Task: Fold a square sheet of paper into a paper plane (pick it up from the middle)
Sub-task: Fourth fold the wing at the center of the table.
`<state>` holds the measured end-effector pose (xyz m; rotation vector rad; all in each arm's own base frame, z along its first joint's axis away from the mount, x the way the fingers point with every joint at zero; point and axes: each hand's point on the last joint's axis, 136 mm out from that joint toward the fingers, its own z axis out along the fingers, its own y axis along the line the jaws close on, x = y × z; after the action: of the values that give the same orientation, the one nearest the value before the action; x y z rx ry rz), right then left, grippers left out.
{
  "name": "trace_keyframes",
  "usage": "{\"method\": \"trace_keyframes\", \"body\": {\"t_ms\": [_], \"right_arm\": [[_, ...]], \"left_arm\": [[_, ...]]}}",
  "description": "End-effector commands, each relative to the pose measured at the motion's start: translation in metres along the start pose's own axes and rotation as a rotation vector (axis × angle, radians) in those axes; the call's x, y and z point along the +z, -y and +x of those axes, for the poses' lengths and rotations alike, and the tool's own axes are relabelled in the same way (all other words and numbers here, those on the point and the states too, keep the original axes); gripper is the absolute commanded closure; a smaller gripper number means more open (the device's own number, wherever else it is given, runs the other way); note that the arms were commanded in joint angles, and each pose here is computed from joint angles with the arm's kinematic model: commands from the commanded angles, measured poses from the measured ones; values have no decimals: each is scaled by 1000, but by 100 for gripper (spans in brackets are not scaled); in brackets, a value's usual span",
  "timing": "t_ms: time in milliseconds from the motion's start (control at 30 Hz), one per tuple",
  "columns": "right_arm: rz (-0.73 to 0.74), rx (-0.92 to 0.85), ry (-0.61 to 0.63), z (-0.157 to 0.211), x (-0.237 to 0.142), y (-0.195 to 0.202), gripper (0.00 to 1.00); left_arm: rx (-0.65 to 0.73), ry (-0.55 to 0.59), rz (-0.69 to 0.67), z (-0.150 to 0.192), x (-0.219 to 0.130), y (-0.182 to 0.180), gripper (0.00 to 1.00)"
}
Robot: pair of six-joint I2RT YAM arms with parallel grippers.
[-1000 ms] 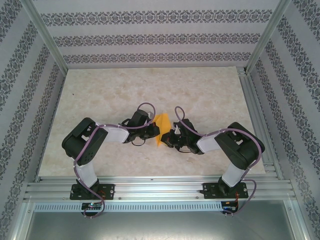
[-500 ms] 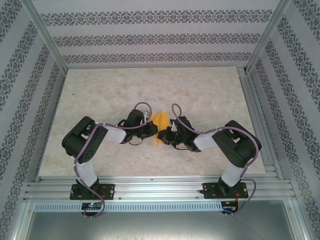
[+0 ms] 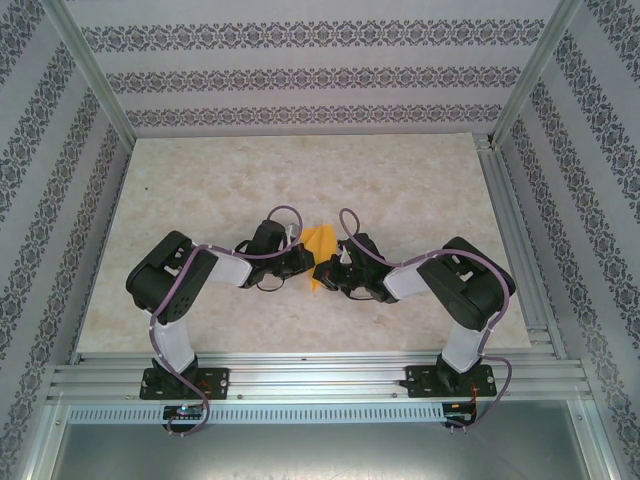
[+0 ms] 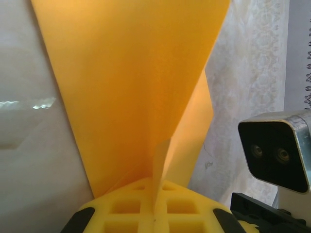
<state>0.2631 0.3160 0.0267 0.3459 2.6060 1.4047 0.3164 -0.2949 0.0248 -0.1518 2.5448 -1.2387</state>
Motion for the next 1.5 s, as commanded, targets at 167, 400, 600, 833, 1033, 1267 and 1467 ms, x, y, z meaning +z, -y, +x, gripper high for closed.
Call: {"method": "trace_keyframes", "body": {"t_ms": [167,400,600,833,1033,1267,1467], "right_arm": [[8,-23,-15,3,6,-3,95],[3,-38,-16,2,3,-9,95],[-11,-27,-17,3,6,-9,94],[-12,-28,-8,2,3,-9,94],[-6,-43,47,-3,-17,-14,93],[20,-55,86,-10,-29,-15,92],[15,-69,36,-4,-12,-22,92]], "left_arm": [[7,10,14,-5,1,-3,98],[7,-2,20,-6,1,-7,98],[1,-15,33,-7,3,-11,98],[7,-27,27,-8,3,-18,98],[5,-26,20,-9,1,-24,99],[10,-22,36,-12,-1,-21,99],[11,-24,43,-13,-1,-19,98]]}}
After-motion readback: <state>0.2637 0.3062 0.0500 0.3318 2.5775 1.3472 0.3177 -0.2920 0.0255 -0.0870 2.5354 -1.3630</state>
